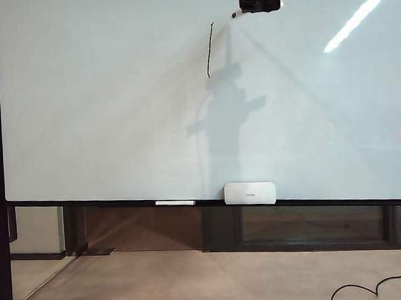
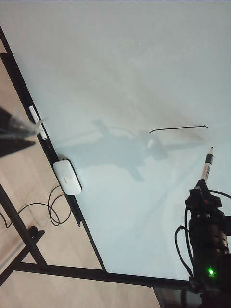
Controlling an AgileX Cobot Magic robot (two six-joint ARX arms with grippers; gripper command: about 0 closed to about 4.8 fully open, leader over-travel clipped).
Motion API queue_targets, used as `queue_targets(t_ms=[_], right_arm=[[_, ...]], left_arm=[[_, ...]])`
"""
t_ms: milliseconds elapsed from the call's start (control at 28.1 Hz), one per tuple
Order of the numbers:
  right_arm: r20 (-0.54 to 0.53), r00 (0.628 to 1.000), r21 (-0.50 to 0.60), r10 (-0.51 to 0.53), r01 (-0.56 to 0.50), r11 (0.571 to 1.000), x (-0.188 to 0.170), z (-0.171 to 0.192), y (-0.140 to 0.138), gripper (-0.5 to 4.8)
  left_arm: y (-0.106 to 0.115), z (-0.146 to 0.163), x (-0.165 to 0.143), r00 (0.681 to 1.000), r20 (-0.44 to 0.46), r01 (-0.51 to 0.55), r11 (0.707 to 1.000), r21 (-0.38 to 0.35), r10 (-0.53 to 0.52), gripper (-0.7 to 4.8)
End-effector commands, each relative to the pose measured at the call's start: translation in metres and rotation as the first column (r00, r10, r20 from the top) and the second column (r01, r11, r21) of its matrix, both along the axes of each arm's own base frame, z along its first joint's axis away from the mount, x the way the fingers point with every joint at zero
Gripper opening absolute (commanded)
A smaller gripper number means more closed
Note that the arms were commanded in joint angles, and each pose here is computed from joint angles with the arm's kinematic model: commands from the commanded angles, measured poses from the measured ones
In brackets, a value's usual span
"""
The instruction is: Reach to the right to find the marker pen, pick it up, and write the number 12 on the whiteboard.
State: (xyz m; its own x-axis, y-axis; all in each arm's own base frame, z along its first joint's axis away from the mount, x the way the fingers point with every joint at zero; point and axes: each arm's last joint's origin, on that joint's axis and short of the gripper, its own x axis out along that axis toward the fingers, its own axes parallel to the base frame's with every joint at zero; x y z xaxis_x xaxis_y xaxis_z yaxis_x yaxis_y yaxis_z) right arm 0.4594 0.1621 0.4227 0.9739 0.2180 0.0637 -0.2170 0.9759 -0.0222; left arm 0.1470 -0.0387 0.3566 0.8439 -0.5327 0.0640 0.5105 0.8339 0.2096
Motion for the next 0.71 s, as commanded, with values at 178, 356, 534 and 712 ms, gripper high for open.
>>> queue_targets(t_ms=[178,356,534,712], right_arm=[[0.059,0.998,0.023,0.019,-0.02,1.0,0.0,0.006,0.002,-0.06],[0.043,0.999,0.018,0.019,-0.019,1.0,0.005,-0.002,0.004,-0.06],[0.049,0.999,0.021,0.019,-0.02,1.0,0.008,-0.006,0.005,-0.06],[0.066,0.998,0.027,0.018,-0.02,0.999,0.01,-0.007,0.005,-0.06]], left_arm=[[0.0,0.003,-0.001,1.0,0.022,0.002,1.0,0.001,-0.002,-0.05],[0.0,0.003,-0.001,1.0,0.024,0.002,1.0,0.004,-0.002,-0.05],[0.0,0.003,-0.001,1.0,0.03,0.001,1.0,0.013,-0.001,-0.05],[0.0,0.003,-0.001,1.0,0.031,0.001,1.0,0.016,-0.001,-0.05]])
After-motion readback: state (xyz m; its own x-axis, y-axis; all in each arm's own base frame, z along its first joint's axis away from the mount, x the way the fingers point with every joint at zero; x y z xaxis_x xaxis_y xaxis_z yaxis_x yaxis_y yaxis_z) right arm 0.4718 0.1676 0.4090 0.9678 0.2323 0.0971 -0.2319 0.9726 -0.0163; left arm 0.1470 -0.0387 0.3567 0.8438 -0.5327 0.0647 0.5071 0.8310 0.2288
